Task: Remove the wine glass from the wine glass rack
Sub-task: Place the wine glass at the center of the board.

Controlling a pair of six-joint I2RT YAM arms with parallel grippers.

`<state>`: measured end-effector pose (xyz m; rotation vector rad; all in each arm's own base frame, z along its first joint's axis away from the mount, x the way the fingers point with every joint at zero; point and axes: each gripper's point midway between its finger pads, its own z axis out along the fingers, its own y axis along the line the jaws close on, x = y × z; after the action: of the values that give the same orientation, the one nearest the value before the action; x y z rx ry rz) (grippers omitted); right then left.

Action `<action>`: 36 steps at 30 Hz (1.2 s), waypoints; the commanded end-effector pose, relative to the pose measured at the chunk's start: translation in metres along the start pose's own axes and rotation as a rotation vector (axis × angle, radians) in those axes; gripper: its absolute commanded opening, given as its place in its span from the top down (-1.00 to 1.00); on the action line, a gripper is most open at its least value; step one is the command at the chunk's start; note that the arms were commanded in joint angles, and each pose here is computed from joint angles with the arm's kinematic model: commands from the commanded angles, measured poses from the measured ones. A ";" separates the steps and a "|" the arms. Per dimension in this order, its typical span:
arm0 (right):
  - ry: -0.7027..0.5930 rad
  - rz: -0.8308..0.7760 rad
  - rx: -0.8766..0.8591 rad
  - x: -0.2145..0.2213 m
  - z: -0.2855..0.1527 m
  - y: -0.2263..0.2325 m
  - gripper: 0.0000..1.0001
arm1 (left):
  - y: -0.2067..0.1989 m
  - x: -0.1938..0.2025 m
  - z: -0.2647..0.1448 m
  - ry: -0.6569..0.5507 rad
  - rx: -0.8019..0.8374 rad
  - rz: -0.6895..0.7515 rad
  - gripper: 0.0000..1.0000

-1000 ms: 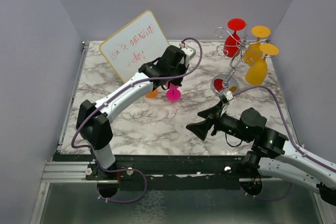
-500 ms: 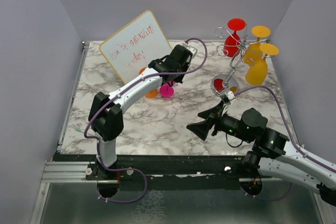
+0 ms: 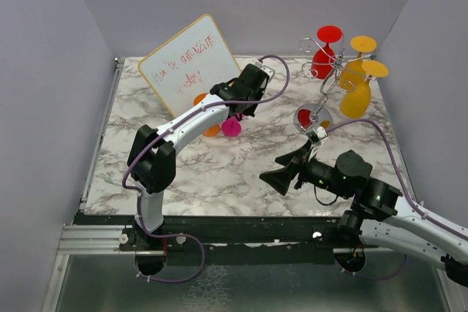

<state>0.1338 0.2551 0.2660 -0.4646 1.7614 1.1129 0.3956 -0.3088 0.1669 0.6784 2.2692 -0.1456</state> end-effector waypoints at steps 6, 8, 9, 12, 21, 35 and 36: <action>0.004 0.011 0.001 0.004 0.000 -0.001 -1.00 | 0.008 -0.028 -0.007 -0.092 0.004 -0.060 1.00; 0.008 0.010 0.005 0.005 0.000 -0.002 -1.00 | 0.011 -0.028 -0.008 -0.101 -0.007 -0.062 1.00; 0.009 0.010 0.005 0.005 0.000 -0.002 -1.00 | 0.013 -0.027 -0.008 -0.102 -0.015 -0.065 1.00; 0.004 0.010 0.004 0.004 0.001 -0.002 -1.00 | 0.015 -0.023 -0.004 -0.095 -0.009 -0.079 1.00; 0.026 0.011 0.020 0.008 0.004 -0.005 -1.00 | 0.017 -0.012 0.007 -0.074 -0.002 -0.108 1.00; 0.040 0.004 0.043 0.008 0.007 -0.008 -1.00 | 0.016 -0.014 0.004 -0.097 0.011 -0.131 0.73; 0.036 0.004 0.040 0.007 0.007 -0.007 -1.00 | 0.017 -0.014 0.004 -0.097 0.006 -0.131 0.72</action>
<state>0.1371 0.2604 0.2534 -0.4728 1.8091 1.0916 0.4159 -0.3018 0.1624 0.5377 2.2462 -0.2111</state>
